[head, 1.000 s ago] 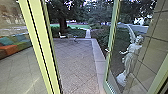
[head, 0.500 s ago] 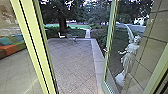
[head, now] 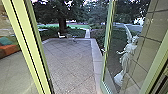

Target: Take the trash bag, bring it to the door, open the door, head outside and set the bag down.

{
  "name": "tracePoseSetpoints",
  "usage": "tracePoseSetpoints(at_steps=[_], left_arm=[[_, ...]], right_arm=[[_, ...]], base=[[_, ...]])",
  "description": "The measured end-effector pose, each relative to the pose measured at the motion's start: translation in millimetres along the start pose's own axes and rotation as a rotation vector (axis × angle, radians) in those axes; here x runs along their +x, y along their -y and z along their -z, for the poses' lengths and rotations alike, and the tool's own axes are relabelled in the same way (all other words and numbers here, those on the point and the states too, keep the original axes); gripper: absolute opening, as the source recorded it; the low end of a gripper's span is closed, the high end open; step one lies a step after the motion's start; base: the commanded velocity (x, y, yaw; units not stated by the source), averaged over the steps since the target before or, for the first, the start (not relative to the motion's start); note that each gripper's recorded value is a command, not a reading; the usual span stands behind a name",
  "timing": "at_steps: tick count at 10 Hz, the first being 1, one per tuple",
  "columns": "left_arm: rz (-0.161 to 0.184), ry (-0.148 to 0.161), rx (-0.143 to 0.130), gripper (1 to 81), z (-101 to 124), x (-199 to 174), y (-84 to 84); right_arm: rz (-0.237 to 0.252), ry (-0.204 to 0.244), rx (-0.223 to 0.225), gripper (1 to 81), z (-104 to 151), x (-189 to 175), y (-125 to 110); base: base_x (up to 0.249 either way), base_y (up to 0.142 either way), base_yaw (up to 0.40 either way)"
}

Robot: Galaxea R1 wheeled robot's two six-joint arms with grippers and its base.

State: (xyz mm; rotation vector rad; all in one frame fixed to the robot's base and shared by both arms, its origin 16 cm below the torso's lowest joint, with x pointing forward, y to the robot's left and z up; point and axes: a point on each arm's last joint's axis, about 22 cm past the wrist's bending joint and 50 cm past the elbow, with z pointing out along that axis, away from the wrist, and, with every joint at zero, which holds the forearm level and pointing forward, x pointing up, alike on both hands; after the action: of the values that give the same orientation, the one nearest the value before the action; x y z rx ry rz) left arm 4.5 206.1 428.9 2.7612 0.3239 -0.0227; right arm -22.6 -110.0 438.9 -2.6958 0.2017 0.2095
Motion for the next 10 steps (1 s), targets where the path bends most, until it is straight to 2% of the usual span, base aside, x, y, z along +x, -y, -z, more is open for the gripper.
tracePoseSetpoints(at_steps=[2, 5, 7, 10], left_arm=[[0.0, 0.002, -0.004, 1.0, -0.8, -0.7, -2.6], [0.0, 0.004, -0.008, 1.0, -1.6, -1.4, -5.4], [0.0, -0.001, 0.004, 1.0, 0.9, 0.5, 2.8], [0.0, 0.0, 0.001, 1.0, 0.1, 0.0, 0.5]], right_arm=[[0.0, 0.001, -0.001, 81.1, -0.1, -0.3, 0.1], [0.005, 0.002, -0.004, 81.1, 0.3, -0.2, -1.5], [0.005, 0.003, -0.002, 81.1, -0.6, -1.1, 0.5], [0.005, 0.001, -0.005, 81.1, -0.8, -0.6, -0.1]], base=[[0.0, -0.07, 0.0], [0.0, 0.0, 0.0], [0.0, 0.0, 0.0], [0.0, 0.0, 0.0]])
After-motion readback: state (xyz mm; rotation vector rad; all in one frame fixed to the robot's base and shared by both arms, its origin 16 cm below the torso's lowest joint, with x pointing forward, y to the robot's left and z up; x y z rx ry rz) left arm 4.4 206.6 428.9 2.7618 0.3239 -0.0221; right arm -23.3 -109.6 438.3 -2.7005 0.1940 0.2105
